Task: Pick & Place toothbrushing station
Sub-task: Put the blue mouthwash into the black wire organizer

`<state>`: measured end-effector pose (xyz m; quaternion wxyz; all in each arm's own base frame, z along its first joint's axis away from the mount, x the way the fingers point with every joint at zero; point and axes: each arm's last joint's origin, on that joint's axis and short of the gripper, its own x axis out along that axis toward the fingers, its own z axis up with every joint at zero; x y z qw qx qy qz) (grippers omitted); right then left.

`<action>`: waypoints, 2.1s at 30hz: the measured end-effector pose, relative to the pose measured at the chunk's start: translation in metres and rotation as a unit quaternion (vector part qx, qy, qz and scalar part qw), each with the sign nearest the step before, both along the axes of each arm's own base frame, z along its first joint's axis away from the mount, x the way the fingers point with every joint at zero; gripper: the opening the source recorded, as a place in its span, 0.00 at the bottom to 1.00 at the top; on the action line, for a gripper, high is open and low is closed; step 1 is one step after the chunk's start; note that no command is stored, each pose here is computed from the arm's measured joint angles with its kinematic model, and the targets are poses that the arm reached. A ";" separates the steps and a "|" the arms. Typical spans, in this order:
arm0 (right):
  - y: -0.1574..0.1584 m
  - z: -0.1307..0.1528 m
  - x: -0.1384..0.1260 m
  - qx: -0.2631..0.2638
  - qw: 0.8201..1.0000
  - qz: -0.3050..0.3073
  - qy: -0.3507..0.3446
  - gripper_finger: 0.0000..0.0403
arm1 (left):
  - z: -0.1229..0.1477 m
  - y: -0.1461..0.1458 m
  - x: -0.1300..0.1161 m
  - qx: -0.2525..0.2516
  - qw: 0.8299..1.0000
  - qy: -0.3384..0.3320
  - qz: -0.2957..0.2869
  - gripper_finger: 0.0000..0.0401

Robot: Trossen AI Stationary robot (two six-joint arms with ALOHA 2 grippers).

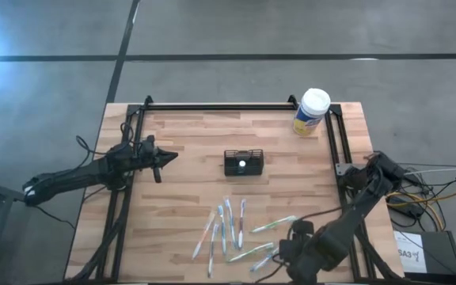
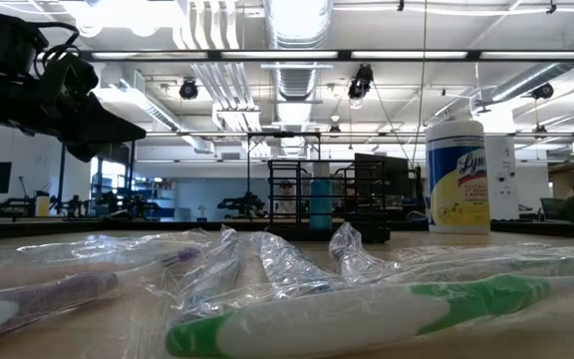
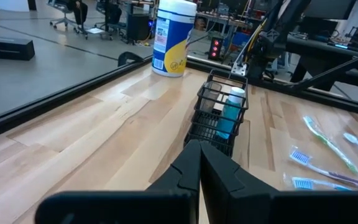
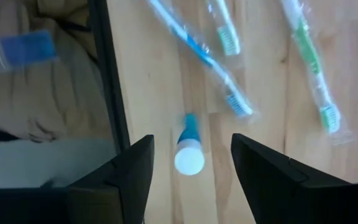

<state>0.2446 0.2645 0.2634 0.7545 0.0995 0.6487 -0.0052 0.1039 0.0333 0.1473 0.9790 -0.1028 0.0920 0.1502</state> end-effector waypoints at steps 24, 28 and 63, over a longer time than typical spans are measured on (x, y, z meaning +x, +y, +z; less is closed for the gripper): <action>0.015 -0.018 -0.012 0.004 0.996 -0.079 0.027 0.52 | 0.000 0.000 0.000 0.008 1.000 0.004 -0.004 0.02; 0.013 -0.024 -0.014 -0.006 0.996 -0.078 0.033 0.52 | 0.000 0.000 0.000 0.010 1.000 0.004 -0.004 0.02; 0.013 -0.043 -0.017 -0.019 0.999 -0.045 0.016 0.30 | -0.001 0.000 0.000 0.014 1.000 0.008 -0.005 0.02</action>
